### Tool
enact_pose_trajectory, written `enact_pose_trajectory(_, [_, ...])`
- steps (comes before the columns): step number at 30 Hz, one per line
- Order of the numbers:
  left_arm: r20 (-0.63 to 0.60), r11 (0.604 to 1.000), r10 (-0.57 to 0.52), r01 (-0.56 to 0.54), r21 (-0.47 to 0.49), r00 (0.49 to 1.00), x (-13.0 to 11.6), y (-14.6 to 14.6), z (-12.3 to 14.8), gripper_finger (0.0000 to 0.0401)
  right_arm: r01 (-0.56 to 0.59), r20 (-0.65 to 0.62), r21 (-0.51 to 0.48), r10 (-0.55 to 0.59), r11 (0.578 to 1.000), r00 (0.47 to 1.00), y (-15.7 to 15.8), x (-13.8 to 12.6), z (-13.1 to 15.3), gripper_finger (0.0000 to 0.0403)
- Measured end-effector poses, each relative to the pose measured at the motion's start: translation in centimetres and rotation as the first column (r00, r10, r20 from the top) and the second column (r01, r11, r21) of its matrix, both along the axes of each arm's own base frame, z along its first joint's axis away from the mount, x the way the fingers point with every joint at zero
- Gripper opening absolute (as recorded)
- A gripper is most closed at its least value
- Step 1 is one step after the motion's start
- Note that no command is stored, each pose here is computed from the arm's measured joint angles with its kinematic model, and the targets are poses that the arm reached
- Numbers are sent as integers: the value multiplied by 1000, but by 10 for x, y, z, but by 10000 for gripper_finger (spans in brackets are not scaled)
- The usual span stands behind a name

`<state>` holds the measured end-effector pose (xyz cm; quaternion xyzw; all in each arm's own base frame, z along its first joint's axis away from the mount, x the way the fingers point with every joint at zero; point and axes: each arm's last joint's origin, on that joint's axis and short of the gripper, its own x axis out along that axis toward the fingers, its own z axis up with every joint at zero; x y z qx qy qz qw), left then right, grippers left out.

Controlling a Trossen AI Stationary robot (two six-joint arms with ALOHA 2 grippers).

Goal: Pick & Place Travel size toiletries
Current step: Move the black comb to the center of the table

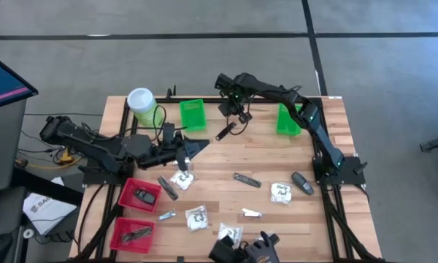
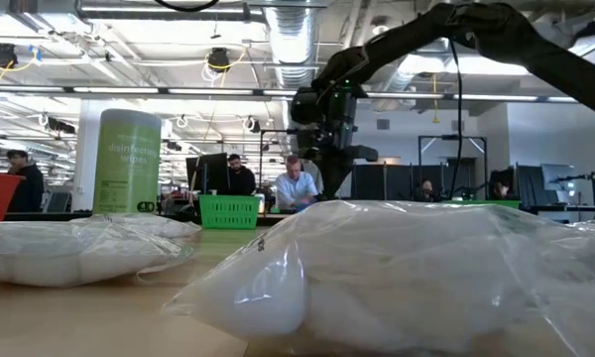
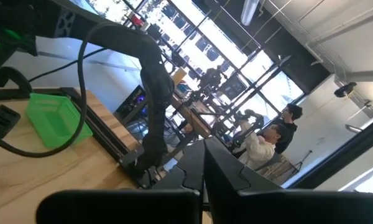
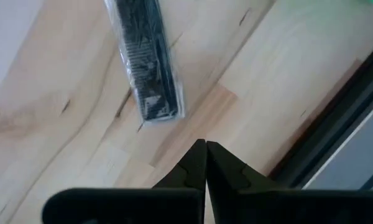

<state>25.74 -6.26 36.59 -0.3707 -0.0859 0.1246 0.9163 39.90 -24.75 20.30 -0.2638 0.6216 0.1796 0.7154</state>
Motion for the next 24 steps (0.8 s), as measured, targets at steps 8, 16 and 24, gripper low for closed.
enact_pose_trajectory(8, [1, 1000, -11, 11, -5, 1000, -1, -2, 0, 0, -42, 73, 150, 31, 988, 997, -16, -14, 0, 0])
enact_pose_trajectory(16, [1, 1000, -24, 24, -3, 1000, 0, -2, 0, 0, -44, 95, 136, 32, 990, 995, -6, -4, -1, 0])
enact_pose_trajectory(24, [1, 1000, -28, 28, -2, 1000, 0, -2, 0, 0, 15, -34, 168, -9, 986, 999, -14, -24, -33, 0])
